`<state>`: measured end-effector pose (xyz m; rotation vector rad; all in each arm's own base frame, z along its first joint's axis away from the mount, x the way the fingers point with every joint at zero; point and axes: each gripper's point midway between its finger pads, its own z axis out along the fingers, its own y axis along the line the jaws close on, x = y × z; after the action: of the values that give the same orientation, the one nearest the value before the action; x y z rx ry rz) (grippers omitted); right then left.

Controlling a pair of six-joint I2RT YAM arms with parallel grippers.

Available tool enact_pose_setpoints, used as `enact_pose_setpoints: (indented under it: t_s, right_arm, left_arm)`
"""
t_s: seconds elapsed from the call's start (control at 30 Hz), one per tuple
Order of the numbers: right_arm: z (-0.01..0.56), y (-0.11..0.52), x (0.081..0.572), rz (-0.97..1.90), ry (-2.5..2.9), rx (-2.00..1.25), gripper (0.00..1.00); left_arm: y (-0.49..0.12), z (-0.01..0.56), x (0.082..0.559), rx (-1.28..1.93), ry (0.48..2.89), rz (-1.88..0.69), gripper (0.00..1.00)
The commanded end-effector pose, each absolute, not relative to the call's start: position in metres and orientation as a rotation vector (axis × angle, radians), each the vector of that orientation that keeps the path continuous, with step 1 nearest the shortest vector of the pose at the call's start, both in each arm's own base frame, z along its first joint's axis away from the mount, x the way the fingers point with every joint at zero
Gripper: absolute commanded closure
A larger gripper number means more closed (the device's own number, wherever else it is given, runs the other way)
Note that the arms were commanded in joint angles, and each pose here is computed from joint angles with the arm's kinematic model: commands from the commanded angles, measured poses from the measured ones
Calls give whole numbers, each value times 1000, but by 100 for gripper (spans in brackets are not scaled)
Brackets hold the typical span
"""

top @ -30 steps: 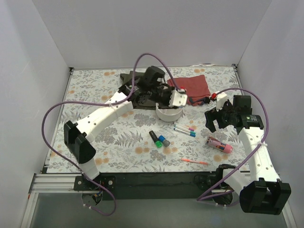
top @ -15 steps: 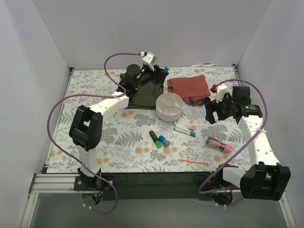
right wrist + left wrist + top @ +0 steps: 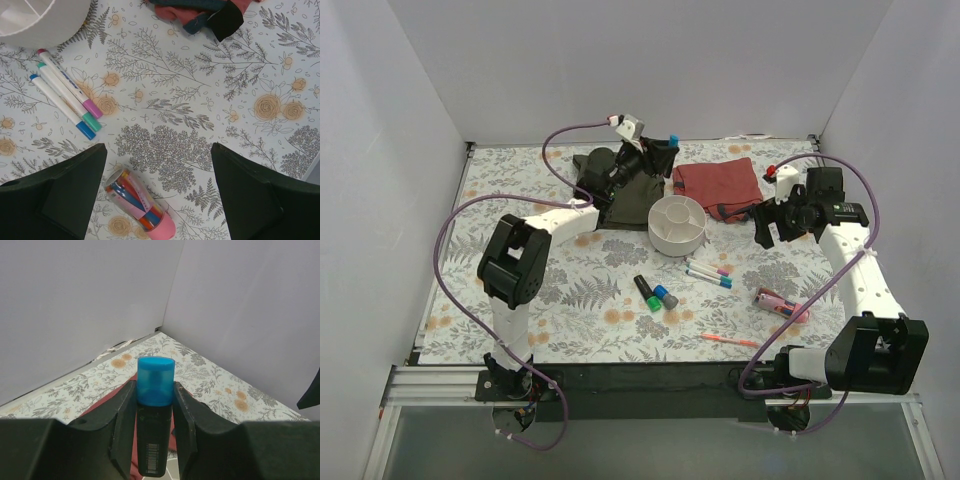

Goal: Sort the stationery into containers
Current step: Place the pen in the storage box.

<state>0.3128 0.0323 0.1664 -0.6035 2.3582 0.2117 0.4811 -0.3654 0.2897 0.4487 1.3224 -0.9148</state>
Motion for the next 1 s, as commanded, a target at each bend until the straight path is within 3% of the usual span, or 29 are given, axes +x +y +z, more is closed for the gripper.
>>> enact_pose_setpoints:
  t_s: [0.0, 0.77, 0.8, 0.83, 0.93, 0.97]
  right_arm:
    - [188, 28, 329, 179, 2316, -588, 5]
    - [172, 33, 329, 231, 2357, -608, 5]
    - [171, 33, 329, 233, 2360, -606, 5]
    - [172, 34, 329, 240, 2357, -608, 5]
    - [172, 35, 330, 248, 2354, -607, 5]
    - [172, 35, 331, 250, 2353, -605, 5]
  left_arm:
    - [-370, 272, 475, 440, 1321, -932, 100]
    - [-382, 196, 461, 483, 1487, -1028, 100]
    - [-383, 193, 457, 493, 1493, -1040, 82]
    - [-383, 192, 456, 496, 1494, -1048, 72]
    - [-383, 196, 448, 517, 1489, -1069, 51]
    - [-383, 198, 448, 518, 1487, -1068, 49]
